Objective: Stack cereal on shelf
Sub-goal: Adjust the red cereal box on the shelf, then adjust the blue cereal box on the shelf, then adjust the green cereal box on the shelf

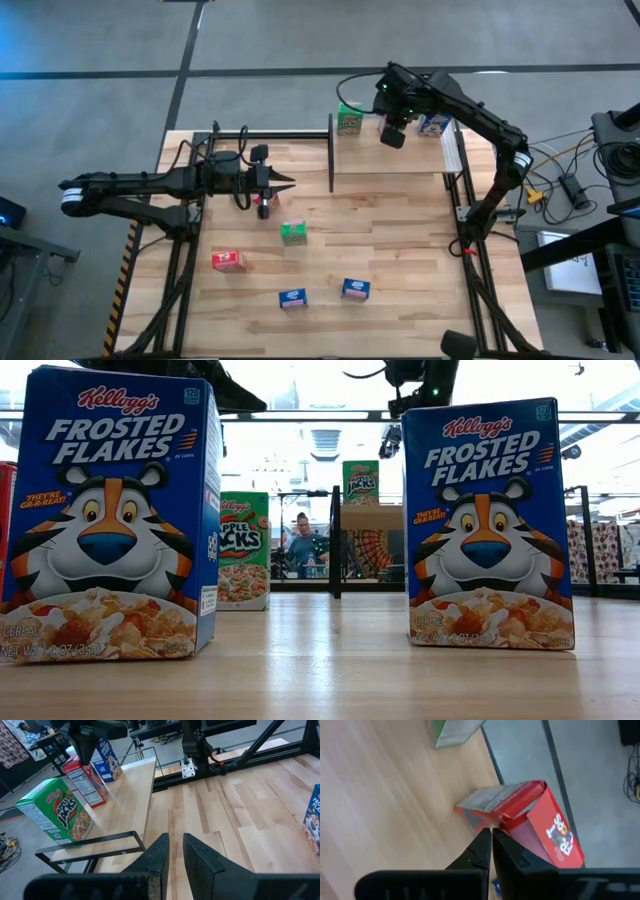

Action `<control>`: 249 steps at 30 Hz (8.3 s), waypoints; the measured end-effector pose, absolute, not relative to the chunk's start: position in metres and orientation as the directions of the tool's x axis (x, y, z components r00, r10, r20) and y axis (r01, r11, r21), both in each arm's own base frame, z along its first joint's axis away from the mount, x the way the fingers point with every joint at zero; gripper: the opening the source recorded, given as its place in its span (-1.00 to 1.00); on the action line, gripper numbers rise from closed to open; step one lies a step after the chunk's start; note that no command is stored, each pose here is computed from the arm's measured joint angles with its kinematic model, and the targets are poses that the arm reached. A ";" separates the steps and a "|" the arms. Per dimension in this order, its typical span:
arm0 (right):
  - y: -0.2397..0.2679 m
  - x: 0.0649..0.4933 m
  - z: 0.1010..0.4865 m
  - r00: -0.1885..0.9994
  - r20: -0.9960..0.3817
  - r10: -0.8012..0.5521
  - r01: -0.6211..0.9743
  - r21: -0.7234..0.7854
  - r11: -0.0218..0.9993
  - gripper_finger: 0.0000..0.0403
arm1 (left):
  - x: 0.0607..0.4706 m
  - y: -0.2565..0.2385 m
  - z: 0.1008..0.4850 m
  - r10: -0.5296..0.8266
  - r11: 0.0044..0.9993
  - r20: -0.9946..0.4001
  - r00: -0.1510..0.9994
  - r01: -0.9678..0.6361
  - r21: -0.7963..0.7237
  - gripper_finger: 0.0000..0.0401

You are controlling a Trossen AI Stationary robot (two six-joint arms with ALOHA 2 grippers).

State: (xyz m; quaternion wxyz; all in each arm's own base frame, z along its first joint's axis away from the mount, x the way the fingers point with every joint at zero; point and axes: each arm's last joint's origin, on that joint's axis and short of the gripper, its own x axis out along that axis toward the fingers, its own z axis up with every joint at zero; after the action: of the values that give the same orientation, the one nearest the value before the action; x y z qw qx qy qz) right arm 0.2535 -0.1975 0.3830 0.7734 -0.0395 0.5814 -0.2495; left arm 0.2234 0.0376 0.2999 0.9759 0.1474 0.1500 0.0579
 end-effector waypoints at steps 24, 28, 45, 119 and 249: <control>-0.194 0.256 0.380 0.235 -0.860 -0.454 0.364 -0.355 0.861 -0.96 | 0.223 0.038 0.299 0.157 0.950 -0.283 0.946 -0.066 0.304 -0.81; -0.181 0.243 0.389 0.246 -0.887 -0.391 0.392 -0.278 0.877 -0.96 | 0.223 0.038 0.299 0.157 0.951 -0.290 0.944 -0.064 0.304 -0.81; -0.153 0.176 0.388 -0.010 -0.929 -0.369 0.662 -0.283 0.694 -0.96 | 0.223 0.037 0.298 0.156 0.953 -0.292 0.944 -0.066 0.297 -0.81; -0.192 0.167 0.292 -0.159 -0.871 -0.464 0.634 -0.451 0.628 -0.96 | 0.222 0.037 0.296 0.155 0.952 -0.312 0.937 -0.057 0.301 -0.81; -0.044 0.154 0.248 0.918 0.038 -0.394 0.391 -0.239 0.889 -0.96 | 0.393 0.162 0.243 0.394 0.913 -0.067 0.917 -0.382 0.141 -0.81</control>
State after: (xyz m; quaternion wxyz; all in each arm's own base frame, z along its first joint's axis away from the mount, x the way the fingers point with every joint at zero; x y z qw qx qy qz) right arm 0.1544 -0.0437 0.2476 0.9718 -0.1219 0.0056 -0.2020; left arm 0.3927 0.1619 0.2427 0.9770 0.0625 0.0469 0.1986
